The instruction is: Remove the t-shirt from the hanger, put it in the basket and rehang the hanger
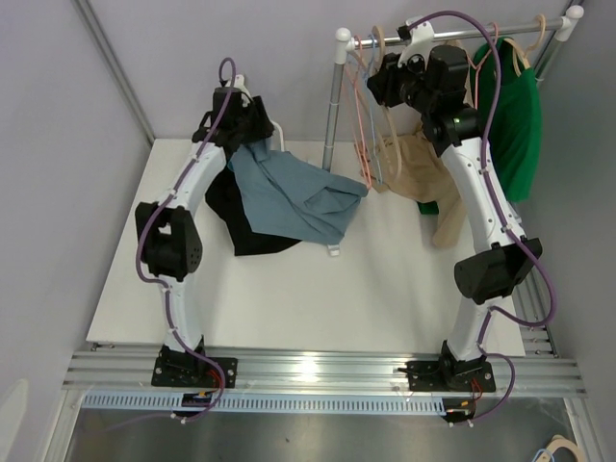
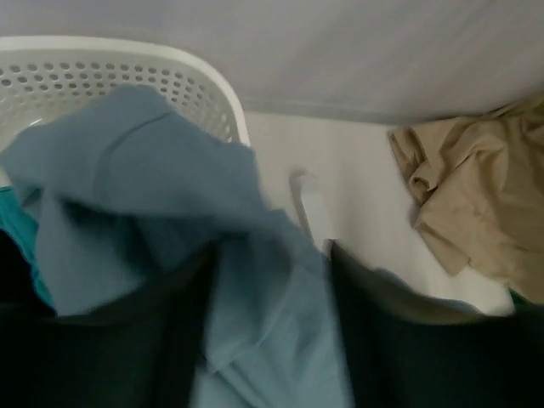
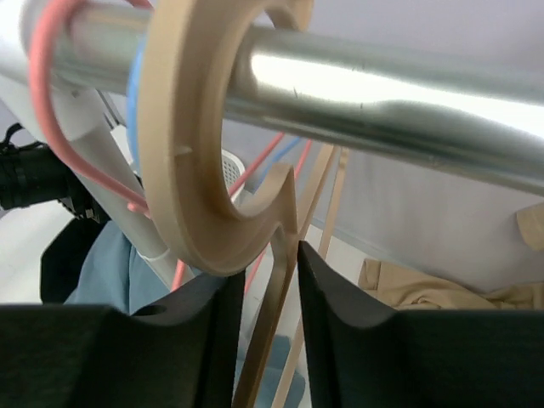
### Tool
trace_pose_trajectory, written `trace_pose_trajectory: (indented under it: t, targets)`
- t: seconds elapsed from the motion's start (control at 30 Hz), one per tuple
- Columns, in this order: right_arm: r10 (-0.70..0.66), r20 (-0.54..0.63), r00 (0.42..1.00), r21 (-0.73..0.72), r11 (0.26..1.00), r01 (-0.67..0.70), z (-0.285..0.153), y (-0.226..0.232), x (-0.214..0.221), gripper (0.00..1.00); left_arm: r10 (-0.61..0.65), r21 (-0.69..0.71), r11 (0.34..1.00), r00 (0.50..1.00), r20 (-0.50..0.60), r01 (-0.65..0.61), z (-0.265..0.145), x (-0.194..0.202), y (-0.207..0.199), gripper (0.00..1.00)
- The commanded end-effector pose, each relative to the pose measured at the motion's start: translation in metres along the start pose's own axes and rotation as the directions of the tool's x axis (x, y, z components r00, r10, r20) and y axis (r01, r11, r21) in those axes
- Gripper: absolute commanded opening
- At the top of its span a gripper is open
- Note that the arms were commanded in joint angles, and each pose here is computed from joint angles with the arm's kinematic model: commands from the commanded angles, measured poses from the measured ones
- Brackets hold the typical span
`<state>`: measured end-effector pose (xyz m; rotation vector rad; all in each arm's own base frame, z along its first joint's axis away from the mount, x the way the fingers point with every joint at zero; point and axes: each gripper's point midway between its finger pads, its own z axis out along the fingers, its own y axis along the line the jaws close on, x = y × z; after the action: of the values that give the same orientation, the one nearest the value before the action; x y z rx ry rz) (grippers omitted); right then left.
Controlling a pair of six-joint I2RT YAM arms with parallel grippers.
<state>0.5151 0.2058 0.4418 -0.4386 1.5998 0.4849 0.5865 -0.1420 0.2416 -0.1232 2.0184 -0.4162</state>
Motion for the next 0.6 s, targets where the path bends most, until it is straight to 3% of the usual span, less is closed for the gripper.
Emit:
trace_pose_trajectory:
  t: [0.0, 0.03, 0.07, 0.2, 0.3, 0.4, 0.5, 0.57]
  targets:
    - [-0.021, 0.019, 1.000, 0.017, 1.000, 0.021, -0.018, 0.005, -0.017, 0.36, -0.083, -0.080, 0.993, 0.997, 0.000, 0.083, -0.022, -0.020, 0.009, 0.73]
    - [-0.024, 0.022, 0.999, 0.024, 0.999, 0.023, -0.021, 0.004, -0.019, 0.39, -0.056, -0.085, 0.995, 0.998, 0.018, 0.057, -0.030, -0.025, 0.008, 0.91]
    - [-0.026, 0.021, 0.999, 0.033, 0.999, 0.026, -0.023, 0.002, -0.019, 0.41, -0.035, -0.097, 0.994, 0.998, 0.061, 0.040, -0.041, -0.037, 0.006, 0.99]
    - [-0.031, 0.031, 0.999, 0.066, 0.997, 0.029, -0.034, -0.002, -0.025, 0.65, 0.076, -0.115, 0.992, 0.984, 0.162, -0.058, -0.091, -0.060, -0.012, 0.99]
    - [-0.023, 0.038, 0.999, 0.068, 0.997, 0.021, -0.040, -0.002, -0.029, 0.73, 0.109, -0.056, 0.993, 0.977, 0.181, -0.101, -0.133, -0.072, -0.039, 0.99]
    - [-0.019, 0.044, 0.999, 0.086, 0.996, 0.015, -0.044, -0.006, -0.031, 0.75, 0.131, 0.027, 0.990, 0.980, 0.152, -0.137, -0.151, -0.051, -0.074, 1.00]
    - [-0.007, 0.056, 0.998, 0.093, 0.996, 0.002, -0.049, -0.008, -0.036, 0.76, 0.148, 0.073, 0.986, 0.987, 0.059, -0.152, -0.161, 0.008, -0.096, 0.99]
    - [-0.003, 0.058, 0.998, 0.096, 0.995, -0.003, -0.051, -0.008, -0.038, 0.82, 0.082, 0.085, 0.993, 0.997, 0.008, -0.082, -0.163, 0.038, -0.101, 1.00]
